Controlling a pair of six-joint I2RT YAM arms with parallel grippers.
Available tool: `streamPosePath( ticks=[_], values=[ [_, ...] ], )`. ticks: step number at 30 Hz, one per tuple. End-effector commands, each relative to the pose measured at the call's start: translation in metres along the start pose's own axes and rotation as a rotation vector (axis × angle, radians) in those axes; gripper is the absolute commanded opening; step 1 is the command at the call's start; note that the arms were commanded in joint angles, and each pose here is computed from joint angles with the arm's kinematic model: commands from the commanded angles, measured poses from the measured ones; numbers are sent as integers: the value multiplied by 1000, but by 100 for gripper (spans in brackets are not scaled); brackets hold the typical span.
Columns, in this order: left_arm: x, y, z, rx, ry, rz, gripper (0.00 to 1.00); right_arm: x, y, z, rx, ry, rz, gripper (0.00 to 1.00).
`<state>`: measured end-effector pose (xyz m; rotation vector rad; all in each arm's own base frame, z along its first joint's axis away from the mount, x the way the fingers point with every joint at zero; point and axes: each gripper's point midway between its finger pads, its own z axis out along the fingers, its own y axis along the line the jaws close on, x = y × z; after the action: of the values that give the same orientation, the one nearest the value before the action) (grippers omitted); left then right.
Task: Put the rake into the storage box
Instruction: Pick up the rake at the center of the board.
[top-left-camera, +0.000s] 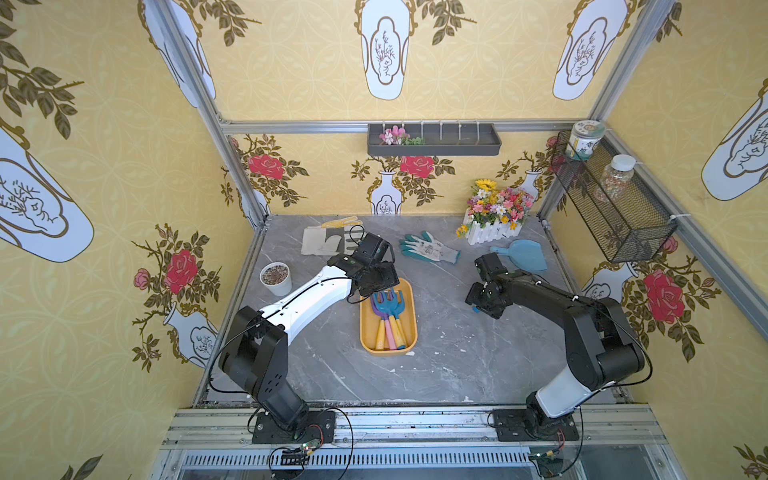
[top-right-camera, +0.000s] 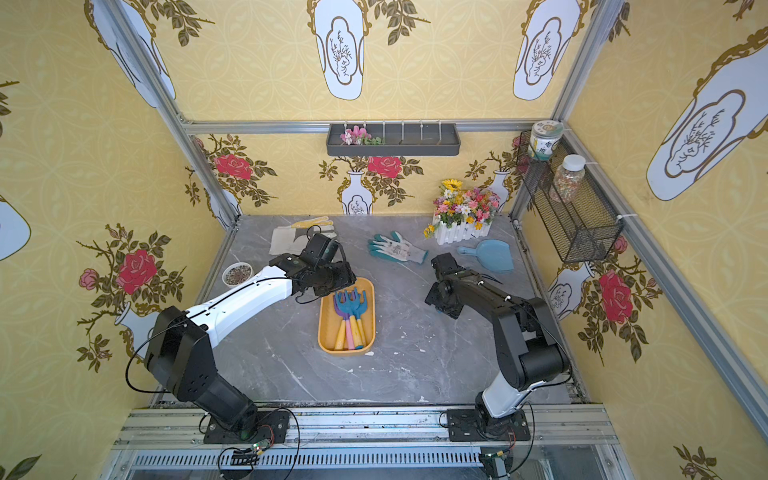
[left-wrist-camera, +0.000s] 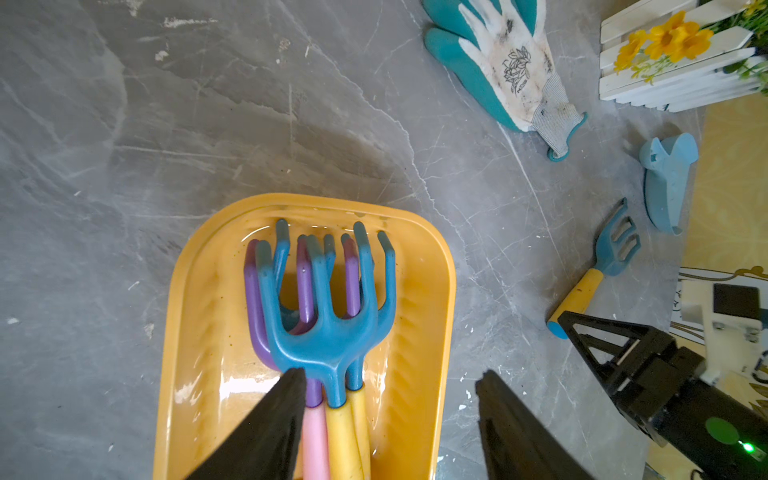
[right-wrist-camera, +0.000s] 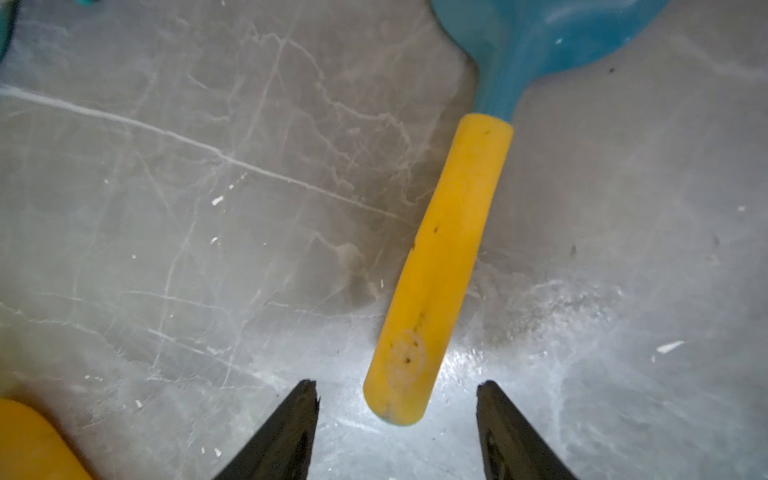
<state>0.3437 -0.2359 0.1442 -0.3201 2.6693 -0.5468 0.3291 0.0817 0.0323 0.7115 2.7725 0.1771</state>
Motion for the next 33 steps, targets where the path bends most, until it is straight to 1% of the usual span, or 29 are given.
streamPosePath(
  ticks=[1, 4, 6, 9, 11, 16, 18, 20, 22, 23, 27, 29, 33],
  values=[
    [0, -1, 2, 16, 1, 9, 69, -4, -3, 7, 15, 2, -7, 64],
    [-1, 1, 3, 19, 3, 4, 69, -4, -3, 14, 14, 9, -14, 59],
    [-1, 0, 4, 23, 9, 4, 69, -2, -4, 16, 15, 15, -16, 52],
    [-1, 1, 6, 27, 15, 2, 69, 1, -8, 16, 25, 16, -16, 38],
    [-1, 1, 6, 26, 18, 0, 70, 4, -11, 15, 23, 15, -14, 31],
    [0, 1, 7, 41, 20, -9, 70, 15, -15, 14, 2, 35, -16, 20],
    [1, -1, 8, 53, 26, -10, 70, 19, -9, 10, -35, 44, -29, 15],
    [1, -4, 9, 73, 33, -6, 72, 21, 3, 1, -100, 45, -50, 13],
    [2, -12, 8, 125, 48, 5, 75, 22, 22, -13, -193, 30, -81, 13],
    [3, -18, 6, 158, 57, 11, 80, 22, 34, -23, -255, 17, -103, 13],
    [4, -37, -1, 266, 84, 34, 82, 29, 83, -66, -480, -35, -220, 15],
    [7, -52, -7, 344, 105, 57, 82, 35, 109, -89, -606, -45, -274, 16],
    [10, -71, -20, 461, 119, 100, 84, 47, 146, -116, -738, -45, -352, 17]
  ],
)
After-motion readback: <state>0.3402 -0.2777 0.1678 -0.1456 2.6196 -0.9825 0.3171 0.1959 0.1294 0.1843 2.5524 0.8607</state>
